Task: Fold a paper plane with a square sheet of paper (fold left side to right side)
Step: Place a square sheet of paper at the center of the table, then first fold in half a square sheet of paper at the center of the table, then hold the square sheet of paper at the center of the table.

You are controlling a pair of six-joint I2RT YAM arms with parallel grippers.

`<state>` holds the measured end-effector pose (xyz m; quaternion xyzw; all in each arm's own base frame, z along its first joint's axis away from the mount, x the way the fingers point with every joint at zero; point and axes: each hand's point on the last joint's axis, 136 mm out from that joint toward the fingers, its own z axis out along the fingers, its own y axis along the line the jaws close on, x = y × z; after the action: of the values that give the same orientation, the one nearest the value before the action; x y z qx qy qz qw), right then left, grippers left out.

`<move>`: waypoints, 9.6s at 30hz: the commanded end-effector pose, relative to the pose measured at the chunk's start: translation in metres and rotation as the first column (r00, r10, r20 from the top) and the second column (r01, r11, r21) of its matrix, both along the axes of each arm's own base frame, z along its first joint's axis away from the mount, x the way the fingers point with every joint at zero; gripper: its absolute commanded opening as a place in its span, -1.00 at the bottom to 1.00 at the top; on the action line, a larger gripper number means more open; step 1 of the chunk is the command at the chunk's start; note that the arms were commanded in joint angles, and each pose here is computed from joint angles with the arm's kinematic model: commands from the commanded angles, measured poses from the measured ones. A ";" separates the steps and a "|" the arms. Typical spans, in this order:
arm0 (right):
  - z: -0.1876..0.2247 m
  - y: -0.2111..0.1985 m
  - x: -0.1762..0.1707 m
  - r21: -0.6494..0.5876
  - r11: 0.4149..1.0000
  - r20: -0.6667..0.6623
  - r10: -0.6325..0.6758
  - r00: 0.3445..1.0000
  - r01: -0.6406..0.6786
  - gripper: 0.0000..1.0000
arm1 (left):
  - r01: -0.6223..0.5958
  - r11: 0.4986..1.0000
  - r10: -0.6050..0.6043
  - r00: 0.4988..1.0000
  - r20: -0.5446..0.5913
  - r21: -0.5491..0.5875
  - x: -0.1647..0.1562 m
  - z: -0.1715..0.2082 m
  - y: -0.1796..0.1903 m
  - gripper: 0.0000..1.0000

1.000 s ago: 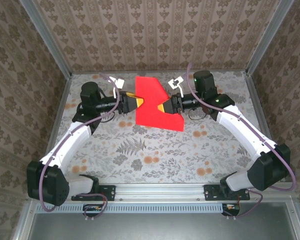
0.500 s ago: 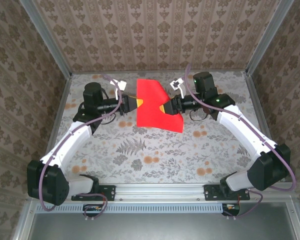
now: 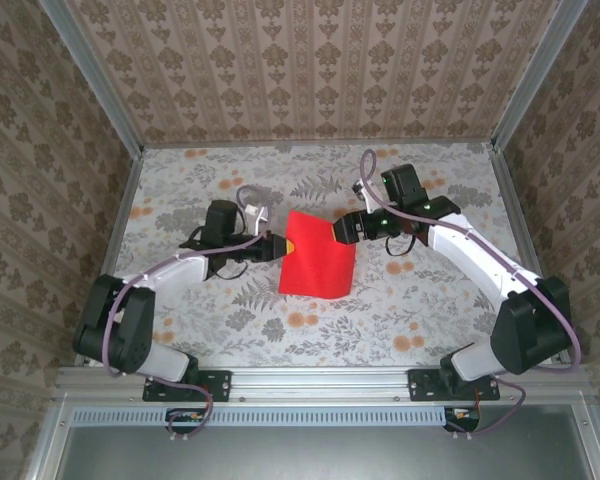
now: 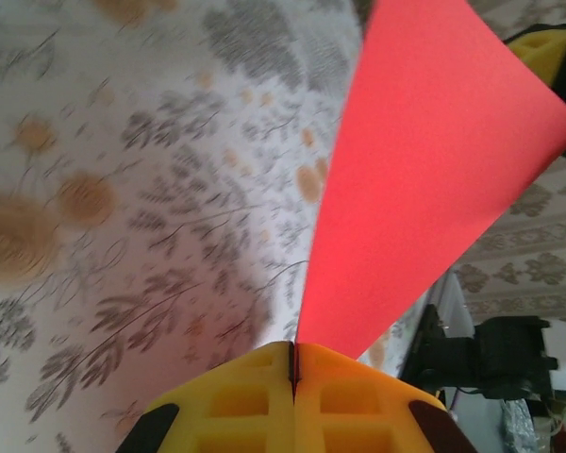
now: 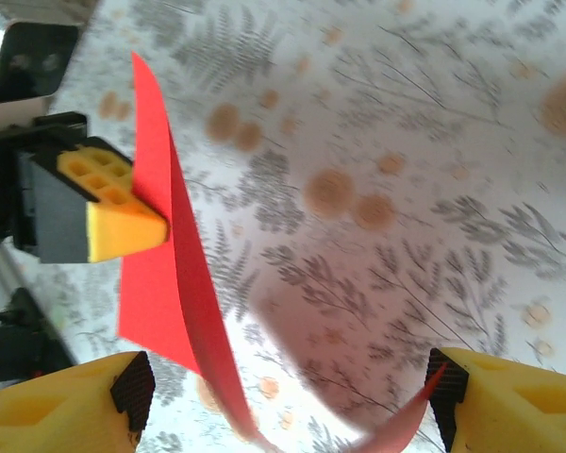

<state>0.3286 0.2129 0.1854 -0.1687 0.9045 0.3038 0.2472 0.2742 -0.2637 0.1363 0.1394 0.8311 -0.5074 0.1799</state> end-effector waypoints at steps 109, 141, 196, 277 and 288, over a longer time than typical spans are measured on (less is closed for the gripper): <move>-0.095 0.067 0.001 0.193 0.950 -0.447 -0.136 0.884 0.244 -0.18 | -0.036 0.984 0.074 0.974 -0.213 0.177 0.016 -0.055 -0.045 -0.92; -0.139 0.034 -0.004 -0.085 0.965 -0.413 -0.259 0.873 0.246 -0.97 | -0.066 0.943 0.125 0.978 -0.165 0.326 0.013 -0.058 -0.018 0.00; -0.115 -0.037 0.008 -0.181 0.875 -0.184 -0.479 0.858 0.450 -0.03 | 0.088 0.804 0.106 0.952 -0.287 0.589 -0.007 -0.131 -0.036 -0.15; -0.138 0.026 -0.008 -0.021 0.957 -0.407 -0.271 0.872 0.288 -0.66 | 0.105 0.743 0.132 0.945 -0.298 0.661 -0.011 -0.142 -0.028 -0.21; -0.158 0.028 -0.012 -0.076 0.959 -0.435 -0.279 0.856 0.273 -0.68 | 0.106 0.740 0.131 0.946 -0.297 0.664 -0.011 -0.141 -0.029 -0.21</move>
<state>0.3154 0.2359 0.0274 0.0349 0.9531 0.2891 0.0831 0.2790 -0.3026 0.0232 0.1012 0.9678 -0.2298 0.0170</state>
